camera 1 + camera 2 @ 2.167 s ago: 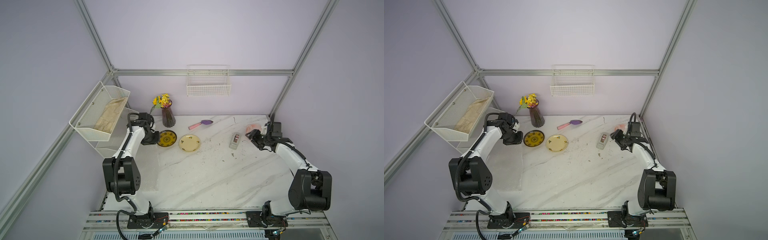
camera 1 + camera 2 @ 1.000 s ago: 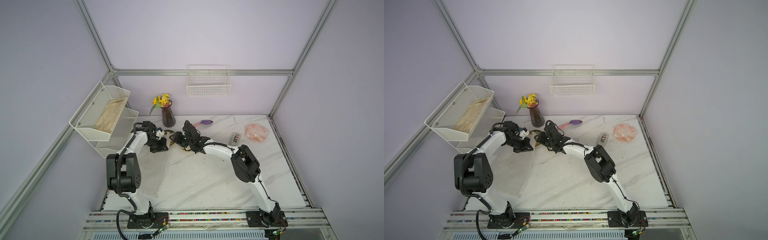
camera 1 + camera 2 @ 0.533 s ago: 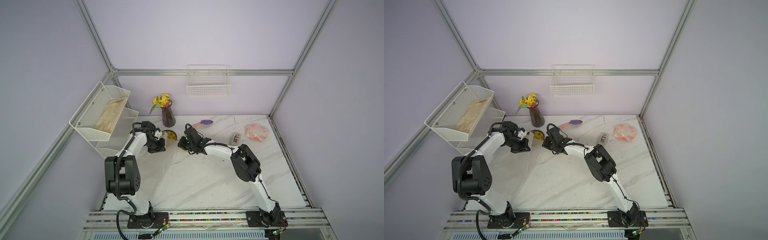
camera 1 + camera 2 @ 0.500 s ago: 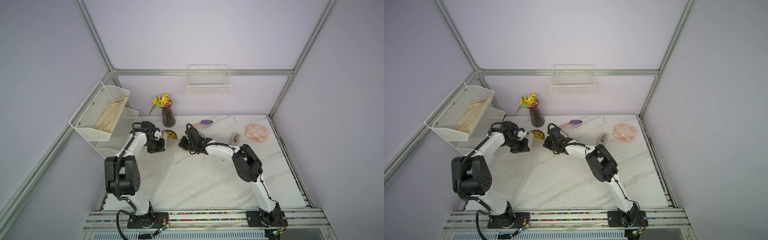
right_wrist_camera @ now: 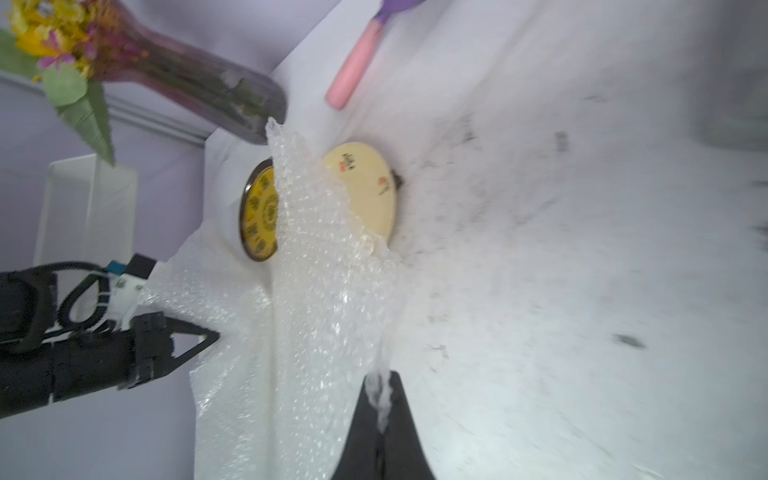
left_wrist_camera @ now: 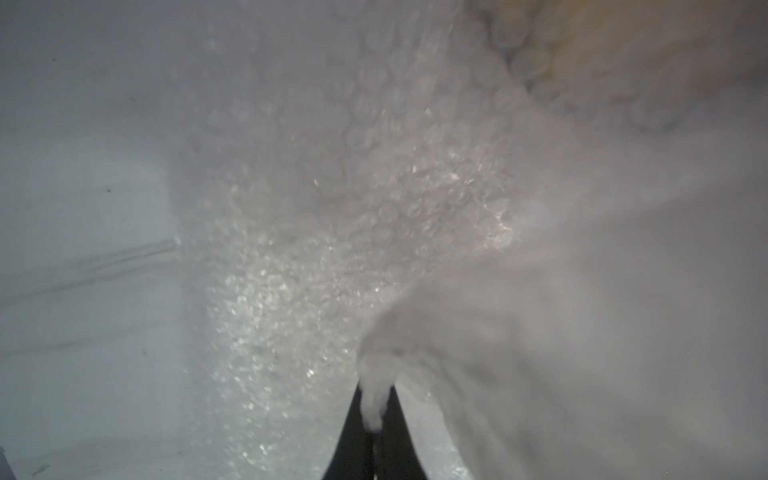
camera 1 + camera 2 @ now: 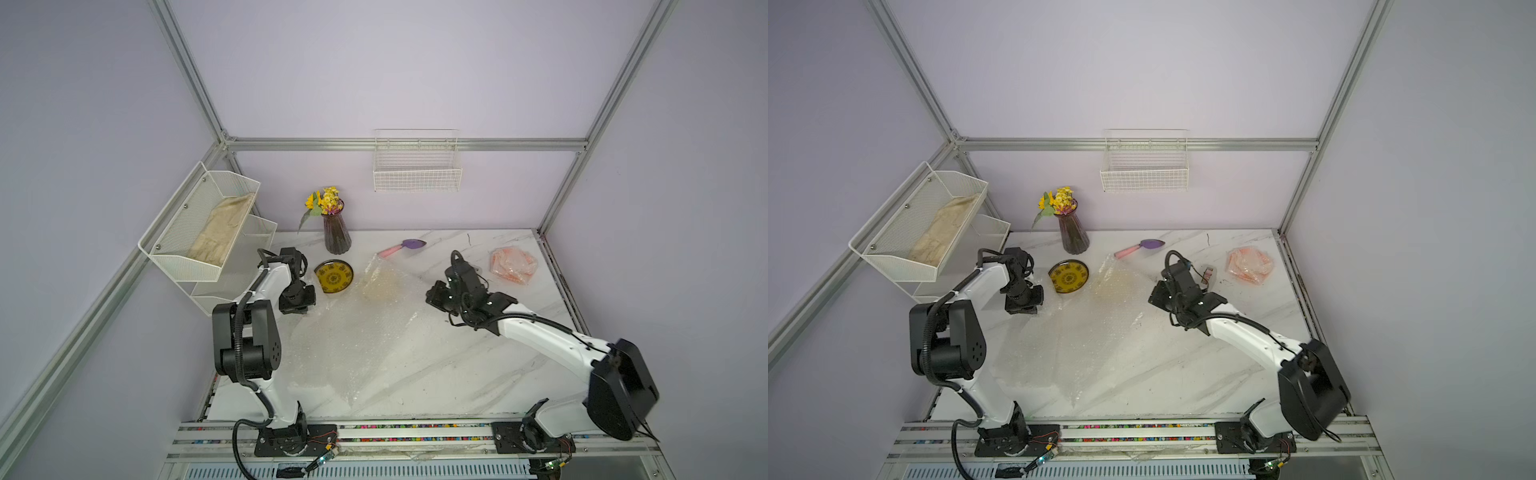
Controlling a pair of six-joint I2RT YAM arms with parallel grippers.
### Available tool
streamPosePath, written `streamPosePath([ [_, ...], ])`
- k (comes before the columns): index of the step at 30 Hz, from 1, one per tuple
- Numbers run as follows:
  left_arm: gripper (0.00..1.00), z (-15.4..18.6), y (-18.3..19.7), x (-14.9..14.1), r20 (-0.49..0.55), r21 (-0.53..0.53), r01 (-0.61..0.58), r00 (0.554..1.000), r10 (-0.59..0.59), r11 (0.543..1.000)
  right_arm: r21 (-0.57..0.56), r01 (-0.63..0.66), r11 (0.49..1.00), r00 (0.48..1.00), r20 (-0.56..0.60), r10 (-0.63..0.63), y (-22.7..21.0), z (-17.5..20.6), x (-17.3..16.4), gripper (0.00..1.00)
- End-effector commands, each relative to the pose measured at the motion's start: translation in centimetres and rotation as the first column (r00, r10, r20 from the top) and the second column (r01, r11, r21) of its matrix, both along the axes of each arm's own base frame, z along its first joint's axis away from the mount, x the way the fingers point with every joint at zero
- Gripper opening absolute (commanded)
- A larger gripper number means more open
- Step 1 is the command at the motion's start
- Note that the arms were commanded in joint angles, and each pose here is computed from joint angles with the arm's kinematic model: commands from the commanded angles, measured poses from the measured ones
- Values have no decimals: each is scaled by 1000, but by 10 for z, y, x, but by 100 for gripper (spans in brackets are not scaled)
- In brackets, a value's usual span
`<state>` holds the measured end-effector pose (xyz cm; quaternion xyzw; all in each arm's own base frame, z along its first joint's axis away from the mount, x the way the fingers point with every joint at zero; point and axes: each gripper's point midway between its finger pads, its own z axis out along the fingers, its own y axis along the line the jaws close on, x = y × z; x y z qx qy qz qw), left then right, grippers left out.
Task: Wrap dinner plates in bubble wrap
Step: Place the bubble wrap at the center of the board.
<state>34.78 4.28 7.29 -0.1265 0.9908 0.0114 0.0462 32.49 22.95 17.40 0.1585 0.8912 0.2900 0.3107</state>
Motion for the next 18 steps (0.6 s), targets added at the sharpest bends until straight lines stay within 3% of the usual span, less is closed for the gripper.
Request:
streamPosePath([
  [1,0,32,27,27,96,85,-94,992,85,992,-163,189,968,980,-37,-197,-82,-23,-43,0],
  [5,0,41,50,35,110,136,-154,984,140,979,-258,356,898,927,-22,-374,-155,-37,-98,0],
  [9,1,56,73,43,129,202,-202,975,178,958,-250,460,852,873,-47,-485,-195,-54,-144,0],
  [13,7,68,87,45,128,254,-223,972,196,941,-208,412,887,881,-157,-446,-185,-77,-161,0],
  [16,28,82,83,44,154,234,-231,968,199,944,-151,314,937,902,-259,-344,-157,-91,-165,0],
  [18,38,90,70,42,175,171,-217,967,187,961,-71,238,969,935,-252,-248,-135,-84,-158,8],
])
